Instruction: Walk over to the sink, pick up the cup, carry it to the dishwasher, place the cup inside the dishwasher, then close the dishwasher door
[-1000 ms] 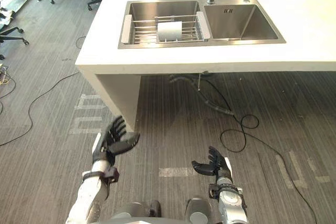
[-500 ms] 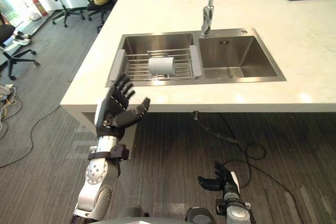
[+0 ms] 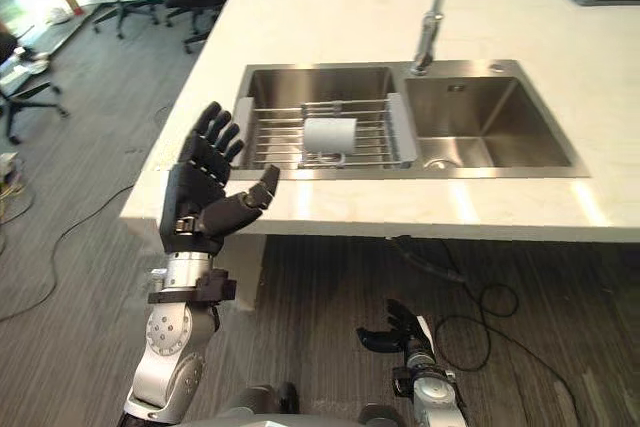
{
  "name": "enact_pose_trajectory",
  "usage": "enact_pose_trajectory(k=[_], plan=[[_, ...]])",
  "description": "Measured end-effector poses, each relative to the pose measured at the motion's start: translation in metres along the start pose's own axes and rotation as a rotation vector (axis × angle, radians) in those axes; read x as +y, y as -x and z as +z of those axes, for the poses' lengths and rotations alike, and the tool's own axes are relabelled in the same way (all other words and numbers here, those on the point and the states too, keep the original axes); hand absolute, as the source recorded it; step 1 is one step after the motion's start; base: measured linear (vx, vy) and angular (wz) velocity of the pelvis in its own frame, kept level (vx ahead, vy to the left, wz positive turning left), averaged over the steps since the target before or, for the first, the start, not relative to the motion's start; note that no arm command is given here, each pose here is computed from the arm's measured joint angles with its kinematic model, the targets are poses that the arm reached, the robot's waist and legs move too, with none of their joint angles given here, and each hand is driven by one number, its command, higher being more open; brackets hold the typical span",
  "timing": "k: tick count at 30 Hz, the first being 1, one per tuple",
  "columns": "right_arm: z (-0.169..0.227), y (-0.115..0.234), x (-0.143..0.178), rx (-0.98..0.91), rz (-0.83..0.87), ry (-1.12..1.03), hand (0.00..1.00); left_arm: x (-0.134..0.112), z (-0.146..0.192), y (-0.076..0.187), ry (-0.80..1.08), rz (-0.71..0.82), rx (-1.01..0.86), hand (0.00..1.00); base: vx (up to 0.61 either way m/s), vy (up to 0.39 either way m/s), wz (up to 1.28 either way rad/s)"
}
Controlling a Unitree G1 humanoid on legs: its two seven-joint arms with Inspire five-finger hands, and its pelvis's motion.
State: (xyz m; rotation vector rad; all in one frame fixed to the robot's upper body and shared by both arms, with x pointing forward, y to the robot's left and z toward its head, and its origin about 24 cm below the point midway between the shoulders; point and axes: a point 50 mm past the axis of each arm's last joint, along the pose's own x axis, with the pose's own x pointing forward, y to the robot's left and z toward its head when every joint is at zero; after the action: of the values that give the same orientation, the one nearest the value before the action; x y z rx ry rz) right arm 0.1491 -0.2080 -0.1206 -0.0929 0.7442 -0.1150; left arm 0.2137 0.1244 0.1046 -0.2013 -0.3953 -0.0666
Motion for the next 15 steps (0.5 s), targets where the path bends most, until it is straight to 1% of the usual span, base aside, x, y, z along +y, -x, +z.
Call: enact_pose_trajectory(k=[3,5,9,12,15], plan=[[-0.018,0.008,0.0,0.063,0.003,0.003,0.9,0.004,-0.006,0.004,-0.063,-0.027,0.039,0.9,0.2,0.051,-0.17],[-0.019,0.008,0.001,0.066,0.022,0.023,0.9,0.008,-0.005,0.004,-0.094,-0.02,0.035,0.9,0.26,-0.061,-0.15],[-0.013,0.006,0.005,0.047,0.052,0.041,0.9,0.017,-0.003,0.003,-0.156,-0.01,0.028,0.9,0.25,-0.155,-0.07],[-0.017,0.008,-0.01,0.061,0.041,0.083,0.9,0.018,-0.009,0.003,-0.204,-0.015,0.053,0.9,0.31,-0.199,-0.04],[-0.018,0.009,-0.015,0.066,0.039,0.09,0.9,0.022,-0.009,-0.007,-0.244,-0.022,0.034,0.9,0.2,-0.184,0.2]])
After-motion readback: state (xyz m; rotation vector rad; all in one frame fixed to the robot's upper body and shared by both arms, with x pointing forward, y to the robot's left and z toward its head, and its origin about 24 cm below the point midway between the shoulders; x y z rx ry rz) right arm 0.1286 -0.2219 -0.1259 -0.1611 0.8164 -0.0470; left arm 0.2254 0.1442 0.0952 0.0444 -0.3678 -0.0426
